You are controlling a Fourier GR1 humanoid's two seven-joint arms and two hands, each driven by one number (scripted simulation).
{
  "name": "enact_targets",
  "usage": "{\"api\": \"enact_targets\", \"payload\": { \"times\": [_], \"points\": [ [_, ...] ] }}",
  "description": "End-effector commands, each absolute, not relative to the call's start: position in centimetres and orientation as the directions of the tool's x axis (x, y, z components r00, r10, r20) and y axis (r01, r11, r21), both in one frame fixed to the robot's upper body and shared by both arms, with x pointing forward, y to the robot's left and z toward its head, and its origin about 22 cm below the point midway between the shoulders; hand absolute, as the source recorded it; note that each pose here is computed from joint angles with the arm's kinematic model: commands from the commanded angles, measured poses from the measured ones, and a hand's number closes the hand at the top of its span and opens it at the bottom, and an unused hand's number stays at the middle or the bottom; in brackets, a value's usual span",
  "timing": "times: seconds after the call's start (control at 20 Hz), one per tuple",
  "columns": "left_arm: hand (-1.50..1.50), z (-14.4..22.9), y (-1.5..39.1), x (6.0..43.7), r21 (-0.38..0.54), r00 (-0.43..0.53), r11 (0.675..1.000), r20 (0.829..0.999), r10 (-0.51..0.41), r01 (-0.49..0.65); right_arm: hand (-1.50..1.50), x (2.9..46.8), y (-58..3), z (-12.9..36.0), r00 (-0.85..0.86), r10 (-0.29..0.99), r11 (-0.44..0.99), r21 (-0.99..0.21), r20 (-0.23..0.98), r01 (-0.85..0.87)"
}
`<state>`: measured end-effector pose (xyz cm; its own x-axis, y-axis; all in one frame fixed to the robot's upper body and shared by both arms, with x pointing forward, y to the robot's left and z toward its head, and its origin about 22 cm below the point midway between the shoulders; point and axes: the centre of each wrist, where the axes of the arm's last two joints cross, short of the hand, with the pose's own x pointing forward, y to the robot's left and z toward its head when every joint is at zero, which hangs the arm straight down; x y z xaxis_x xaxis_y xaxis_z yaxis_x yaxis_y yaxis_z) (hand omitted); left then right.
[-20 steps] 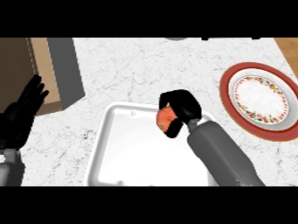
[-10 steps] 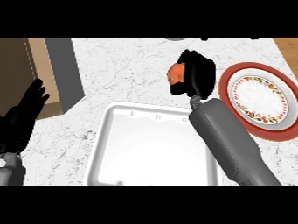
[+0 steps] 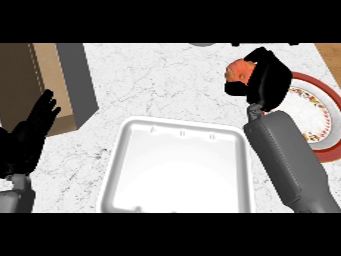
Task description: Pick the squash from the tray and place it in the plate
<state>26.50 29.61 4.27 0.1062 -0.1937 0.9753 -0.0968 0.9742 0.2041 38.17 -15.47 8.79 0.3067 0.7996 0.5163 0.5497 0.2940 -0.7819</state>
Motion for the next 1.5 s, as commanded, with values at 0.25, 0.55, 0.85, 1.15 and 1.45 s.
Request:
{"api": "enact_targets", "payload": {
  "times": [0.25,0.55,0.85,1.15,1.45],
  "points": [
    [0.00,3.5,27.6,28.3,0.166,0.158,0.985,0.975,-0.157,-0.040,1.50,37.2,-25.8,7.6,0.432,0.718,0.231,-0.773,0.545,0.591],
    [0.00,2.6,29.2,27.2,0.169,0.148,0.985,0.976,-0.161,-0.045,1.50,36.0,-31.1,4.9,0.533,0.700,0.200,-0.847,0.475,0.492],
    [0.00,3.2,28.0,27.3,0.166,0.161,0.985,0.975,-0.155,-0.052,1.50,35.3,-34.5,4.7,0.517,0.584,0.446,-0.779,0.626,0.440],
    [0.00,4.3,28.1,28.7,0.159,0.149,0.986,0.977,-0.151,-0.042,-1.50,34.2,-35.1,2.0,0.401,0.682,0.477,-0.788,0.611,0.389],
    [0.00,2.6,29.6,27.2,0.180,0.161,0.981,0.973,-0.166,-0.076,-1.50,34.7,-35.7,5.5,0.101,0.719,0.514,-0.624,0.688,0.589]
  ]
}}
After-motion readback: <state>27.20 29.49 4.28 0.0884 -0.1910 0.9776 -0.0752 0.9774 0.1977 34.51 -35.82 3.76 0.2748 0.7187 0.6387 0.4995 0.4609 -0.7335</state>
